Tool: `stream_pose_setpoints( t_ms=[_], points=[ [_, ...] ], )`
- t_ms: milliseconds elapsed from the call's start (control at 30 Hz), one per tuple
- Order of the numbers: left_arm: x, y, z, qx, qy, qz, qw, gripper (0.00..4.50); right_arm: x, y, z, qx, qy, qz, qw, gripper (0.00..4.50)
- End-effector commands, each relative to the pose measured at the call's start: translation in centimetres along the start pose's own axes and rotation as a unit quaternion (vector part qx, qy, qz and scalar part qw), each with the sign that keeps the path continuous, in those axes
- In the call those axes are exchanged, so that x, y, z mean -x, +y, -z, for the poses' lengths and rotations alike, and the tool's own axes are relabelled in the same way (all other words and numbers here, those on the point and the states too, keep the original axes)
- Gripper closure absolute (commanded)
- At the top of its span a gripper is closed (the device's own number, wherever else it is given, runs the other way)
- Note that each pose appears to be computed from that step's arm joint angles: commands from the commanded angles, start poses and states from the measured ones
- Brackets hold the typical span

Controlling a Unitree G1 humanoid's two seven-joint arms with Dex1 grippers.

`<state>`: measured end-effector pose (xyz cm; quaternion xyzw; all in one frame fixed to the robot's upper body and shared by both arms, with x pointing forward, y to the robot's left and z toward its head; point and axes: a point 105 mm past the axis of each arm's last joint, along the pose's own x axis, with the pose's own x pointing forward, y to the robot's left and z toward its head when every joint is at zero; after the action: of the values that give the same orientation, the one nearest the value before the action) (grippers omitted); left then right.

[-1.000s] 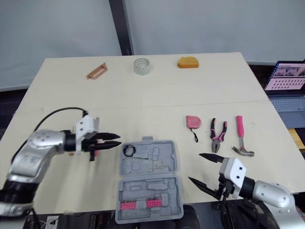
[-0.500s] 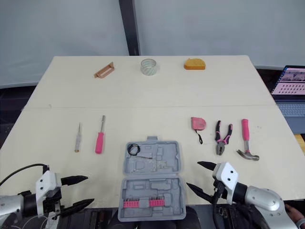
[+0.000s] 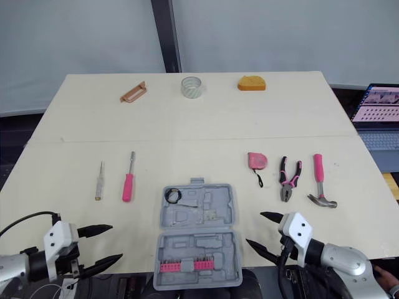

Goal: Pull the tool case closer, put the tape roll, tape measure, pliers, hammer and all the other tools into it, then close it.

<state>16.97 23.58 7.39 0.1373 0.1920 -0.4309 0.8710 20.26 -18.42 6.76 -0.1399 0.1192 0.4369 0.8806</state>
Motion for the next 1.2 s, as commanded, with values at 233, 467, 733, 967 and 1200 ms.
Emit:
stream_pose_setpoints(
  t_ms=[233,467,733,967,1200],
  points=[
    [-2.3,-1.7,-8.1,-0.058,-0.141,0.109,0.982,0.02,0.3,-2.7,-3.2,0.007,-0.047,0.171,0.984,0.00],
    [-2.9,-2.4,-8.6,-0.066,-0.138,0.154,0.976,0.02,-0.5,-2.2,-4.6,-0.033,-0.049,0.266,0.962,0.00],
    [-3.5,-1.7,-9.5,-0.077,-0.138,0.141,0.977,0.02,-3.9,-3.2,-4.6,-0.147,-0.013,0.301,0.942,0.00],
    [-3.5,-0.9,-9.8,-0.082,-0.129,0.125,0.980,0.02,-6.2,-7.6,-2.8,-0.185,0.044,0.348,0.918,0.00],
    [-3.7,-1.0,-10.2,-0.089,-0.130,0.116,0.981,0.02,-8.6,-10.6,-2.4,-0.186,0.051,0.354,0.915,0.00]
  ],
)
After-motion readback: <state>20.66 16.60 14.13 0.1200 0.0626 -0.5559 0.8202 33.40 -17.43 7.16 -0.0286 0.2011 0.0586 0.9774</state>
